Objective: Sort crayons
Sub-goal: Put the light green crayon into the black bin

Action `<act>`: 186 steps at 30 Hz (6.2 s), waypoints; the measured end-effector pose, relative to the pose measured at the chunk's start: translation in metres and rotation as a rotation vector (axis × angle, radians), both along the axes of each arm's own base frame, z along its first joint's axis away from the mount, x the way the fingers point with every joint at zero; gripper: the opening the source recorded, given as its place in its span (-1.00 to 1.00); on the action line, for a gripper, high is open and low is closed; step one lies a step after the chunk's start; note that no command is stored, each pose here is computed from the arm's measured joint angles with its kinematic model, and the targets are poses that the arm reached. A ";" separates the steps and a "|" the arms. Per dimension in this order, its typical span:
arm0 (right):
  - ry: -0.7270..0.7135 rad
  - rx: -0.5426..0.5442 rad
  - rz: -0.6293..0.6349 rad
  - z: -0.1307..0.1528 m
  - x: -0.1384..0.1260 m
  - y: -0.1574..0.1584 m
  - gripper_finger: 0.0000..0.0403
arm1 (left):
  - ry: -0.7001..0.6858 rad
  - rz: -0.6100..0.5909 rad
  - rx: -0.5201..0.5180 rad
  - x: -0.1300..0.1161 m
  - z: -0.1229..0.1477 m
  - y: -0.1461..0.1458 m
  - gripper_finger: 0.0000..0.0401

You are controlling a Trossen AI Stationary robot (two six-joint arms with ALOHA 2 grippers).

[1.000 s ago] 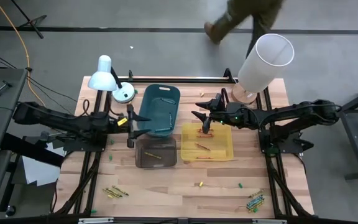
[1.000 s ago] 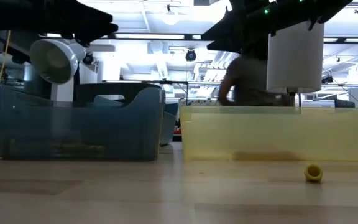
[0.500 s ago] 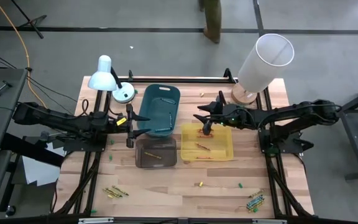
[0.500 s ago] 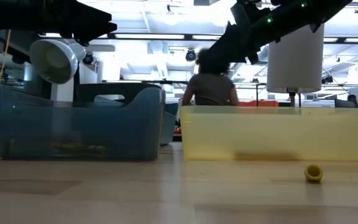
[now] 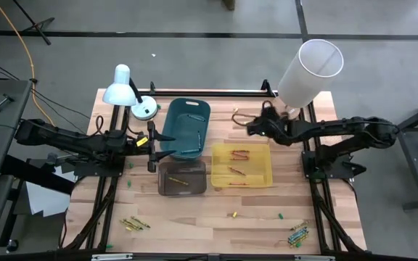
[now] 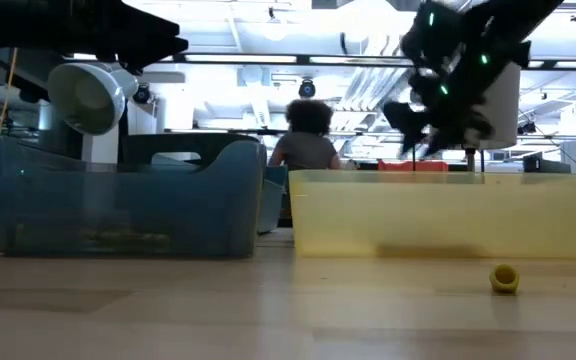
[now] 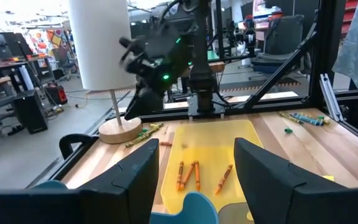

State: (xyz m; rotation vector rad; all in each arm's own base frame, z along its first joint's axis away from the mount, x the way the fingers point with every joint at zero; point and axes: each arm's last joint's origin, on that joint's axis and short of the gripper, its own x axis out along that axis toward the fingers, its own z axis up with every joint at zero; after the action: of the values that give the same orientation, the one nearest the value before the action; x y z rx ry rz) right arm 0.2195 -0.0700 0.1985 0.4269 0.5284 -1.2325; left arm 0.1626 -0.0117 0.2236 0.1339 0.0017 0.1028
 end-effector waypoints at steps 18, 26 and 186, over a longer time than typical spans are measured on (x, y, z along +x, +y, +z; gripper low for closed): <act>0.185 0.282 -0.389 -0.058 -0.070 -0.018 -0.01 | 0.016 0.000 0.002 0.000 -0.002 0.000 -0.03; 0.154 0.297 -0.420 -0.071 -0.079 -0.021 -0.01 | 0.016 0.000 0.001 0.000 -0.002 0.000 -0.03; 0.228 0.328 -0.202 -0.093 -0.057 -0.030 -0.69 | 0.041 -0.003 0.002 0.000 -0.004 0.000 -0.03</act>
State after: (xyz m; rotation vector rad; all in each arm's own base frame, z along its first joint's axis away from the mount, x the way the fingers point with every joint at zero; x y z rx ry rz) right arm 0.1620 -0.0997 0.1051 0.6318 0.9065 -1.4019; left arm 0.1626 -0.0122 0.2197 0.1379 0.0421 0.0973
